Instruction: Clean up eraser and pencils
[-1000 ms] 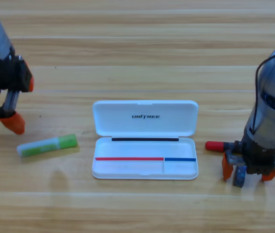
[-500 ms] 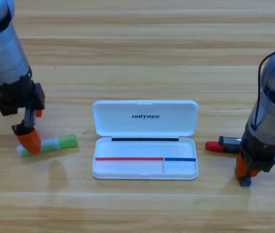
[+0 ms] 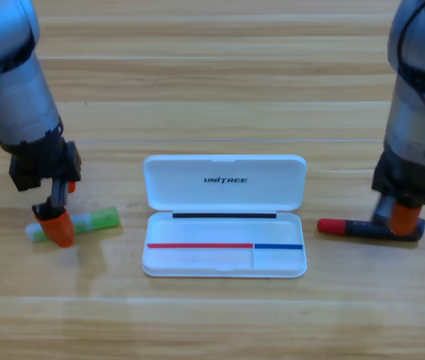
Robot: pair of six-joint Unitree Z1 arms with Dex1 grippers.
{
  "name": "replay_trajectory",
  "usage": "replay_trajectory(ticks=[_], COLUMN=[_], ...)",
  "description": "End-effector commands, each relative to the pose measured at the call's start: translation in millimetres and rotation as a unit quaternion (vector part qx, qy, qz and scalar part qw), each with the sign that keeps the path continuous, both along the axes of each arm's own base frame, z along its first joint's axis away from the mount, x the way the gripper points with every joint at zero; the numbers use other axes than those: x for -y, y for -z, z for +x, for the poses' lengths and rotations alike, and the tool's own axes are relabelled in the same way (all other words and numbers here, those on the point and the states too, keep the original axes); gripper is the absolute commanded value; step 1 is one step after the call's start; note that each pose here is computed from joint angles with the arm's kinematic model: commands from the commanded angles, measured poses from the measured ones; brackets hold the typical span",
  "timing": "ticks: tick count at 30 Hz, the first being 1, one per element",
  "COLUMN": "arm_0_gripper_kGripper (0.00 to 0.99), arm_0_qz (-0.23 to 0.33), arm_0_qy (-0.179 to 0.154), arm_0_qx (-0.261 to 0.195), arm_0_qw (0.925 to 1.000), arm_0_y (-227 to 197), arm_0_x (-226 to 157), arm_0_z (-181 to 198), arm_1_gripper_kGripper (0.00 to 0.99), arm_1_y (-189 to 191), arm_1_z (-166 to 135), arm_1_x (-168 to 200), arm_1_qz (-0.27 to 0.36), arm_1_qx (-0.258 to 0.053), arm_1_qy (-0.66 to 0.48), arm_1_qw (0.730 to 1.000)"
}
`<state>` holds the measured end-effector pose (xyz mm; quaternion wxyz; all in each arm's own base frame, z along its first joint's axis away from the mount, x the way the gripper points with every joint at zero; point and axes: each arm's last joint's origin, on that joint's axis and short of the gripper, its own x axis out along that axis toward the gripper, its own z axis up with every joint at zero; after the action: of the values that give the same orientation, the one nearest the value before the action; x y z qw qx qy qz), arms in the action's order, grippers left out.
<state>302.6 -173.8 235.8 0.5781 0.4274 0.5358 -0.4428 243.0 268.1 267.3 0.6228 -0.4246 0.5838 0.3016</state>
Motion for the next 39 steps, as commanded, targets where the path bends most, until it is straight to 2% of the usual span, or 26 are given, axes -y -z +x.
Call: replay_trajectory(ticks=[1,4,7,21,39], arm_0_gripper_kGripper=[0.960,0.960,0.960,0.962,0.962], arm_0_qz=[-0.001,-0.002,-0.001,0.003,0.014], arm_0_qy=[0.000,0.004,0.005,0.004,0.003], arm_0_qx=[-0.009,-0.005,-0.006,-0.004,0.015], arm_0_qw=[1.0000,1.0000,1.0000,1.0000,0.9998], arm_0_y=[24.2,29.1,31.5,55.0,74.6], arm_0_x=[-7.6,-8.9,-10.3,-17.6,-22.9], arm_0_z=[-1.7,-2.7,-3.0,-7.2,-3.3], arm_1_gripper_kGripper=[0.000,0.000,0.000,0.000,0.000], arm_1_y=[4.4,13.9,21.4,55.8,75.2], arm_1_z=[-23.6,-22.0,-18.8,14.3,23.6], arm_1_x=[-26.2,-39.3,-51.0,-98.0,-110.9], arm_1_qz=[0.009,0.023,0.035,0.043,0.044], arm_1_qx=[-0.072,-0.099,-0.114,-0.107,-0.105], arm_1_qy=[-0.159,-0.198,-0.224,-0.255,-0.256], arm_1_qw=[0.985,0.975,0.967,0.960,0.960])
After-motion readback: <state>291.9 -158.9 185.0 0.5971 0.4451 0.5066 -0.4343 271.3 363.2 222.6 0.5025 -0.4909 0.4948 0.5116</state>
